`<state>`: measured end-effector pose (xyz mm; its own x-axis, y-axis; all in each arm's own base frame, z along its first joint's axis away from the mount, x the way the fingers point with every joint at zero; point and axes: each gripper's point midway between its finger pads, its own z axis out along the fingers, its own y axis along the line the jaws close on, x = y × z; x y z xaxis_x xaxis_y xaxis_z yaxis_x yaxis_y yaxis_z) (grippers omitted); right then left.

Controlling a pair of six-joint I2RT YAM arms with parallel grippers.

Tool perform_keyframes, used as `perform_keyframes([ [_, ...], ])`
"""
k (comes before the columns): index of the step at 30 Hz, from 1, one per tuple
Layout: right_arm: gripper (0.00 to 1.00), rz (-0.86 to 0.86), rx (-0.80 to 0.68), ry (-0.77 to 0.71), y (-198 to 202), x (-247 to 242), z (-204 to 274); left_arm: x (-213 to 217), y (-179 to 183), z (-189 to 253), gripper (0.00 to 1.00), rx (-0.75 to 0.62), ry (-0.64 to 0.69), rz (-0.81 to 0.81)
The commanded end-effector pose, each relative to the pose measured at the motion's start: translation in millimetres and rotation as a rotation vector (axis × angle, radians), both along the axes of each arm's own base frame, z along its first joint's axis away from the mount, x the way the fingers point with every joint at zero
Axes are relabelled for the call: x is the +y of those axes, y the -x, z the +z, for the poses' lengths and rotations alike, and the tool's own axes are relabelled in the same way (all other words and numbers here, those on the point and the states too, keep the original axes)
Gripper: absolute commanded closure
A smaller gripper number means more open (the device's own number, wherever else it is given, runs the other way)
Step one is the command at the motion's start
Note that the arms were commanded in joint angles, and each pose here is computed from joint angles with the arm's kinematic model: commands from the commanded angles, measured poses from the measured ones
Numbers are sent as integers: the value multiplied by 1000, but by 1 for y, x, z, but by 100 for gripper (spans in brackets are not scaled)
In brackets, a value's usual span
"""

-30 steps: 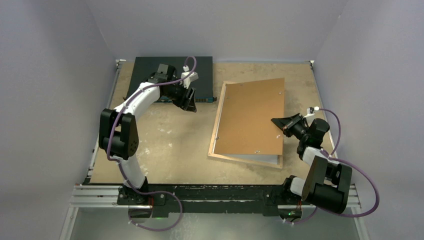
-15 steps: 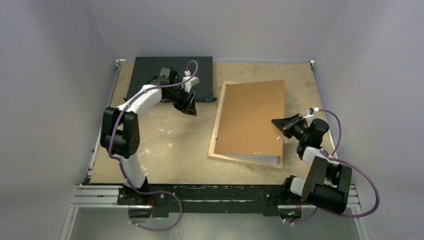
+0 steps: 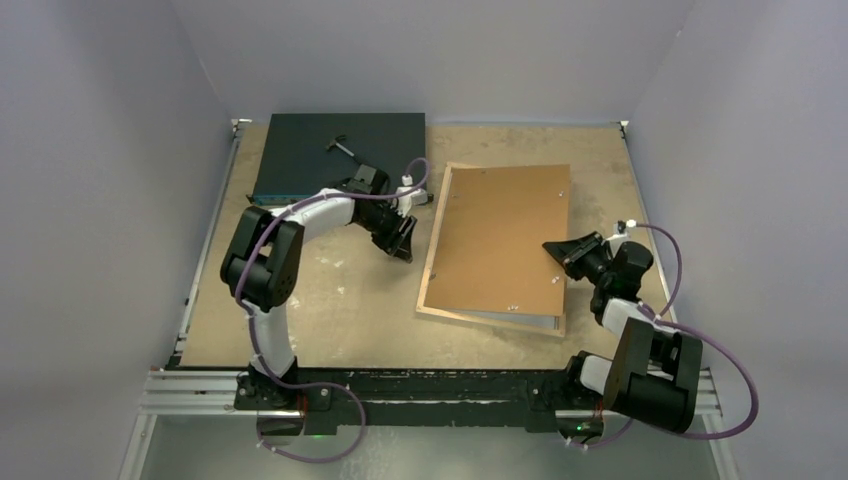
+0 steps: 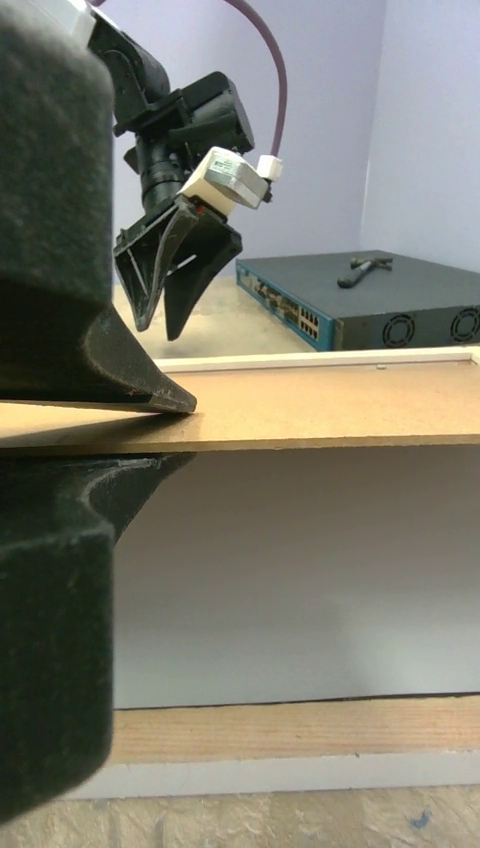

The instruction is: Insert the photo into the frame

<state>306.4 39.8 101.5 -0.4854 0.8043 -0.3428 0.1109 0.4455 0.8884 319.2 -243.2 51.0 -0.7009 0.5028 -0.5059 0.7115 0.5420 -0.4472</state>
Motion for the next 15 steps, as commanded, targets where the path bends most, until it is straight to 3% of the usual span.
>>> perform_keyframes([
  [1,79,5,-53,83,-5,-4,0,-16,-4,-12,58,-22,15,-16],
  [11,63,15,44,215,-6,-7,-28,-33,0,-27,66,-3,21,-45],
  [15,51,26,75,314,-12,-2,-27,-37,2,-26,68,-3,26,-52],
])
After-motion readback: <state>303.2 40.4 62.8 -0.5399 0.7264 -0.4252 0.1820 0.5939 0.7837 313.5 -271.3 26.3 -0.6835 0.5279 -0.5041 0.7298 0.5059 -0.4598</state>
